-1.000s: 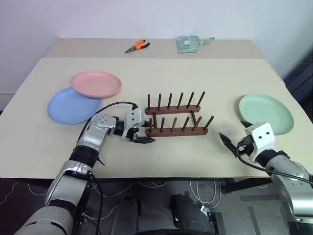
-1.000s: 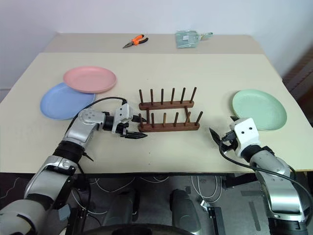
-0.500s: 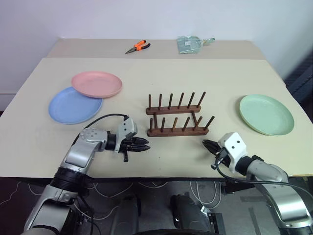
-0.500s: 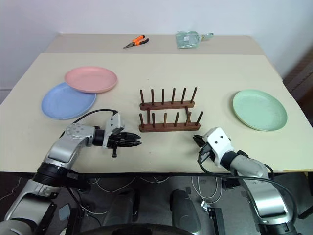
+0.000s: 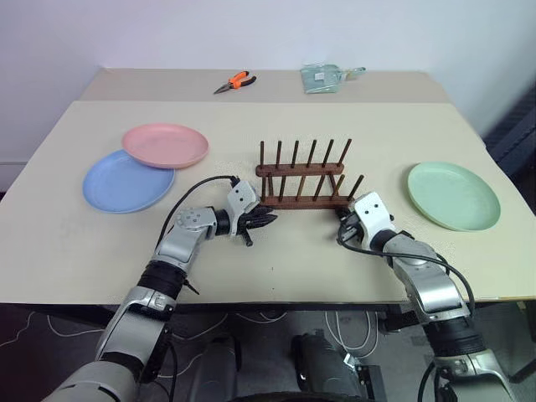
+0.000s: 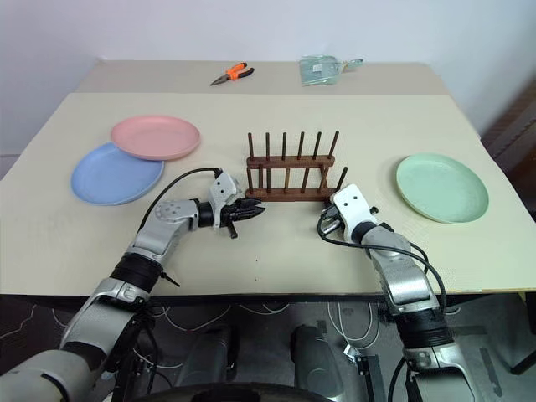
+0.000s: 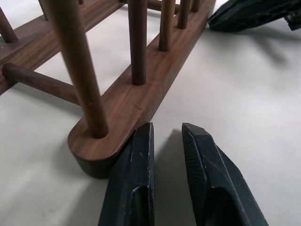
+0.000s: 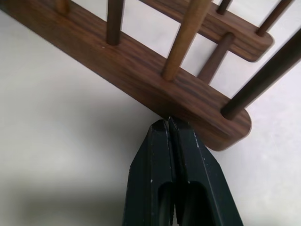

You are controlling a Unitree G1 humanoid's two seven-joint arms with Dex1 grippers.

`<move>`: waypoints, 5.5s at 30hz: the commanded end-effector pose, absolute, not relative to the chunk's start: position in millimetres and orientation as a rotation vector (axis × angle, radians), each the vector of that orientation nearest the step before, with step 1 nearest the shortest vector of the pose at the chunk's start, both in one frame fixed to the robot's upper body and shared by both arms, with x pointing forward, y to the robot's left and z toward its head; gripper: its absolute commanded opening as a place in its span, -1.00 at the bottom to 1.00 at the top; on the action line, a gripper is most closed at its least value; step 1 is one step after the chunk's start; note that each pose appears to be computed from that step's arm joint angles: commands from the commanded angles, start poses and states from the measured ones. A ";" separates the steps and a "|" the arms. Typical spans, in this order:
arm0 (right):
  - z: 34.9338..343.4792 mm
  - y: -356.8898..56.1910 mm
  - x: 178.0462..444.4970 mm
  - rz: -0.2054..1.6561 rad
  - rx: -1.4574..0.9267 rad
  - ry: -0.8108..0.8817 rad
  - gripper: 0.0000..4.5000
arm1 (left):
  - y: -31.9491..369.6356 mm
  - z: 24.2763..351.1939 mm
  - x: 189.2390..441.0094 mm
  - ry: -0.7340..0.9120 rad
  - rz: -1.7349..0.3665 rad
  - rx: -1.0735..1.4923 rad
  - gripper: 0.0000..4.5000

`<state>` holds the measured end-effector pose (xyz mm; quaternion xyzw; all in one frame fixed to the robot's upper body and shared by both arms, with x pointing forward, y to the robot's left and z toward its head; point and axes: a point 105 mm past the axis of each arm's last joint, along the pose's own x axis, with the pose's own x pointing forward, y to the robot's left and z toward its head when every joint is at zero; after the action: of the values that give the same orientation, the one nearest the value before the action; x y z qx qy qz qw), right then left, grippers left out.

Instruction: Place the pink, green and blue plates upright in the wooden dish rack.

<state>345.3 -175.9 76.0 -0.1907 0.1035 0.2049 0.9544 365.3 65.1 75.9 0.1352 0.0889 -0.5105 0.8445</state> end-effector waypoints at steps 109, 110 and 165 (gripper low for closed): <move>247.9 -171.3 308.2 0.585 0.117 -0.279 -1.00 | 119.1 146.3 322.3 0.069 -1.068 0.156 0.87; 246.0 -172.5 308.4 0.587 0.124 -0.272 -1.00 | 117.8 145.7 321.3 0.071 -1.073 0.159 0.87; 244.8 -208.4 301.9 0.609 -0.038 -0.270 0.59 | 113.1 123.3 315.7 0.129 -1.109 0.216 0.88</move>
<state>314.8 -203.9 220.4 0.0090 -0.0913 0.2998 0.9496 316.7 115.5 113.7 0.0916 0.0827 -0.5187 0.8460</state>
